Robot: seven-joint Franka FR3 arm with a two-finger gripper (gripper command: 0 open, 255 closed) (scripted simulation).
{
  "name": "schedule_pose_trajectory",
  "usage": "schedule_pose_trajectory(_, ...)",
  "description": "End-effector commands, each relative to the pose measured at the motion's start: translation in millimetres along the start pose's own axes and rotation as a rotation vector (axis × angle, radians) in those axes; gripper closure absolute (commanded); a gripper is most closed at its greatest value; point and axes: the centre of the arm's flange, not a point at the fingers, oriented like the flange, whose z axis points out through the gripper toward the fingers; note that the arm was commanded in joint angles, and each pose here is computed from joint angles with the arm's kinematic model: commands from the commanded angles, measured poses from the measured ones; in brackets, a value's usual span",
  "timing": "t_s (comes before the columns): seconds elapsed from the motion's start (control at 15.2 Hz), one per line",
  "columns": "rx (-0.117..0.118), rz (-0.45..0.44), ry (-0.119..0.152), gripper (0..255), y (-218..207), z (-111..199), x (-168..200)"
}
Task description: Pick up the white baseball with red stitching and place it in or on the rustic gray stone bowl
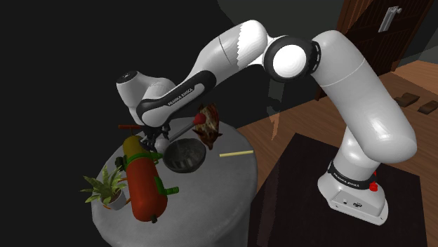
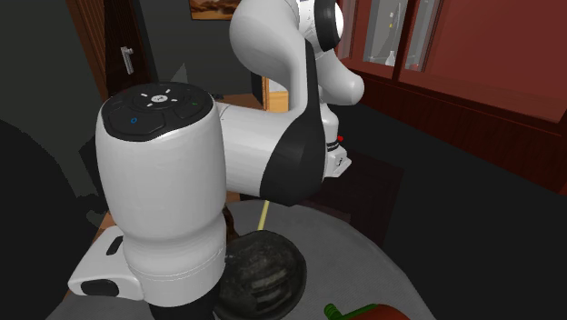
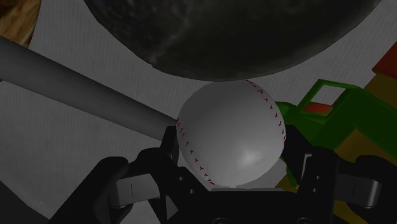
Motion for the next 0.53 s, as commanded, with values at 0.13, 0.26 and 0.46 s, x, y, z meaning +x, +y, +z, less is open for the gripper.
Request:
schedule_pose_trajectory(0.13, -0.001, -0.001, -0.003, 255, -0.1, 2.0, -0.7)
schedule_pose_trajectory(0.26, -0.001, -0.001, -0.003, 255, -0.2, -4.4, -0.2)
schedule_pose_trajectory(0.46, -0.001, -0.001, -0.003, 255, 1.6, -20.1, 0.7)
